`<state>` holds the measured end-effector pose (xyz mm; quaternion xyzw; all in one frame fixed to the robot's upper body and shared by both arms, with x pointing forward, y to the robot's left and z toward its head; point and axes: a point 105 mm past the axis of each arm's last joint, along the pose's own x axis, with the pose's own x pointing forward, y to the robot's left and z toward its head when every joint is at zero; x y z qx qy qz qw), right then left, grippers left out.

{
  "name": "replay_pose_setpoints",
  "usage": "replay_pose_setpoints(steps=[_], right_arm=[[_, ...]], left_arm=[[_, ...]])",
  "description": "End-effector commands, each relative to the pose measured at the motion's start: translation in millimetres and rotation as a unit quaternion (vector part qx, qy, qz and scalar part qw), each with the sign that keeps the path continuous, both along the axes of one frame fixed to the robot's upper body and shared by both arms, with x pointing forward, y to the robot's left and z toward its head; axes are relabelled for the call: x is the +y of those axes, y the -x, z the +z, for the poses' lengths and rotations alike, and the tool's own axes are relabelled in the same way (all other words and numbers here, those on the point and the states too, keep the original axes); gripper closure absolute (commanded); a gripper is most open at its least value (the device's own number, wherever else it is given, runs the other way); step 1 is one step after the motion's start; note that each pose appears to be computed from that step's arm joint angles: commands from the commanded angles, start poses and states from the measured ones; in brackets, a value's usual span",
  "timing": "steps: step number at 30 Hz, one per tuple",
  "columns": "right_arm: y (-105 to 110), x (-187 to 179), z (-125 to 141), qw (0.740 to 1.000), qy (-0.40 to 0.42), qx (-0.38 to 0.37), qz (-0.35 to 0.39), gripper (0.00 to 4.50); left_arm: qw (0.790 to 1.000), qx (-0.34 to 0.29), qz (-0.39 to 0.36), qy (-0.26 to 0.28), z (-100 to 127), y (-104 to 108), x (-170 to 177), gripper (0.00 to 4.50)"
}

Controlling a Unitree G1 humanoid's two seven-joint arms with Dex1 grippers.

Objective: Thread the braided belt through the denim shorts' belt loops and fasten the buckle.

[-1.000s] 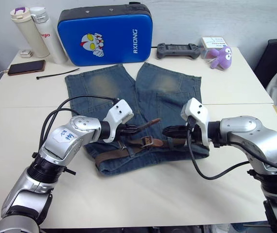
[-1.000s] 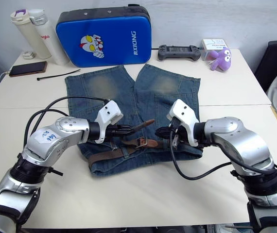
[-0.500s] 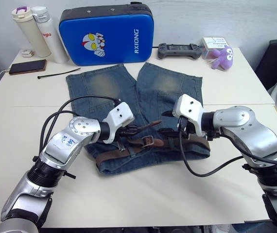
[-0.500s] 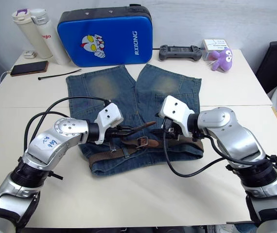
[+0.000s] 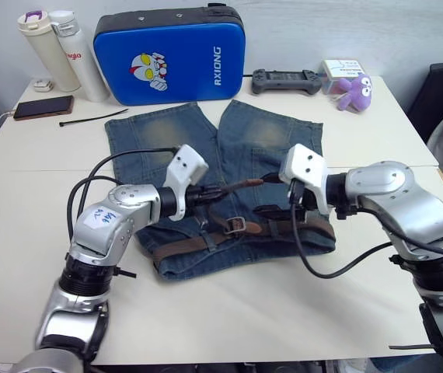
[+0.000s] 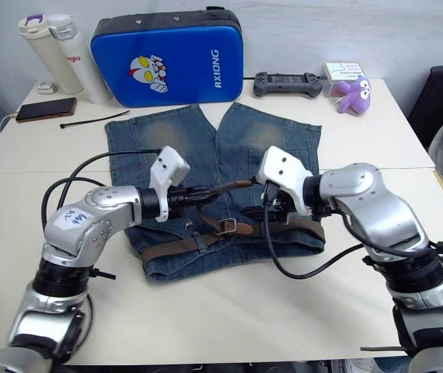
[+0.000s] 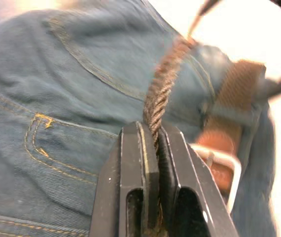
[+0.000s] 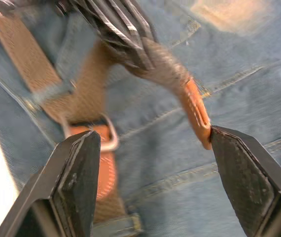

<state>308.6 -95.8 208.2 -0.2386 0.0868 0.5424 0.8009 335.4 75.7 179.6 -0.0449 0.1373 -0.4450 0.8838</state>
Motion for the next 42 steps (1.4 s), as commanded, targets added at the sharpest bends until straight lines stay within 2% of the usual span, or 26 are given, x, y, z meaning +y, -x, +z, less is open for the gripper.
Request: replay_pose_setpoints(steps=[1,3,6,11,19,23,27,30,32,38,42], right_arm=[[13,9,0,0.998,-0.045,0.038,0.028,1.98],[15,14,-2,0.996,-0.064,0.054,0.032,3.0],[12,25,-19,0.995,-0.064,0.071,0.032,4.46],[1,34,-46,0.995,-0.045,0.085,0.018,4.46],[2,32,-75,0.994,0.004,0.105,0.015,4.46],[-2,30,-72,0.995,0.004,0.096,0.009,4.46],[-2,31,-49,0.997,-0.024,0.073,0.018,4.46],[0,22,-26,0.998,-0.037,0.055,0.022,4.46],[0,17,-20,0.998,-0.038,0.051,0.018,4.46],[1,13,-32,0.997,-0.024,0.068,0.013,4.46],[0,17,-49,0.996,-0.017,0.081,0.014,4.46]], left_arm=[[0.997,0.02,0.04,0.062,21,-2,14,4.5],[0.995,0.041,0.043,0.081,22,1,14,4.5],[0.992,0.062,0.033,0.109,26,7,8,4.5],[0.984,0.072,0.04,0.157,40,8,3,4.5],[0.982,0.081,0.049,0.162,41,12,4,4.5],[0.979,0.093,0.049,0.177,40,13,4,4.5],[0.972,0.104,0.043,0.205,43,13,-3,4.5],[0.975,0.113,0.041,0.189,35,16,-4,4.5],[0.974,0.117,0.043,0.188,32,17,-4,4.5],[0.975,0.119,0.037,0.183,31,17,-6,4.5],[0.975,0.118,0.04,0.184,31,17,-3,4.5]])
